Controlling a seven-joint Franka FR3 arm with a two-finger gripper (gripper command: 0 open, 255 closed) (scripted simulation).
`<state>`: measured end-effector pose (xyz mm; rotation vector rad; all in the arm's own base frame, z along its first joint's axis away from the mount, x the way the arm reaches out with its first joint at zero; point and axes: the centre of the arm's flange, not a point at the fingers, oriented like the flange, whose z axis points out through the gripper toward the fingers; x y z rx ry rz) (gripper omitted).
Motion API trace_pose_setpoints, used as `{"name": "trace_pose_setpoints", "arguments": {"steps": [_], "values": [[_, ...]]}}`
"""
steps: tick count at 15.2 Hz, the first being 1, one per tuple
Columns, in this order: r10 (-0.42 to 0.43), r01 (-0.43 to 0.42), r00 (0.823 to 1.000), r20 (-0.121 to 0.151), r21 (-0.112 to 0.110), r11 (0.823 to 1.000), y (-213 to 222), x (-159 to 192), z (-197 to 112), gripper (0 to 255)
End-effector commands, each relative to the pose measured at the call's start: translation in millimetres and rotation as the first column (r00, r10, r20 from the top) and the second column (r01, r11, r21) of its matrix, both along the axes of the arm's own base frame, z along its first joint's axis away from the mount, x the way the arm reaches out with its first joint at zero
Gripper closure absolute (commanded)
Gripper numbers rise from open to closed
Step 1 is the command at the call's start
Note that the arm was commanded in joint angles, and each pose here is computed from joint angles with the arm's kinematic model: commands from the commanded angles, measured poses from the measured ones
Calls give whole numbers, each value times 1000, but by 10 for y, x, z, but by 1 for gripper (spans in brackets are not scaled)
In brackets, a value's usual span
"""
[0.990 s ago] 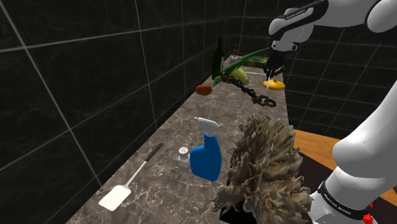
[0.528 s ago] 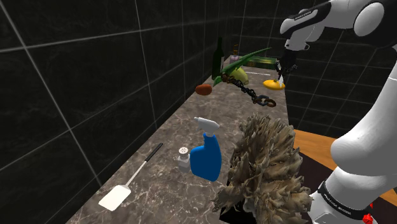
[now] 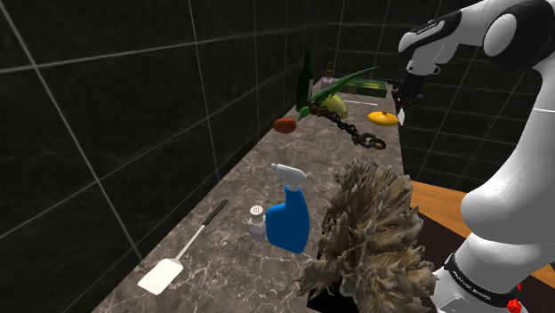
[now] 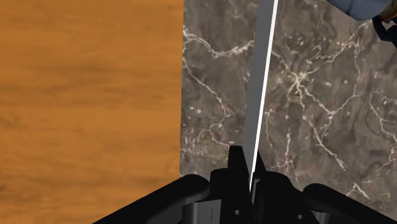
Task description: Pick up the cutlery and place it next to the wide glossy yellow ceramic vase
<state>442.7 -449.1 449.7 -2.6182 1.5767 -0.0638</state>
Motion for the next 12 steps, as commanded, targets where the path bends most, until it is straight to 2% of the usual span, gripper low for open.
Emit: {"name": "trace_pose_setpoints", "arguments": {"steps": [1,12], "values": [[0,0,1000,0,0,1000,-4,5,-109,255],[0,0,1000,0,0,1000,-4,5,-690,255]]}}
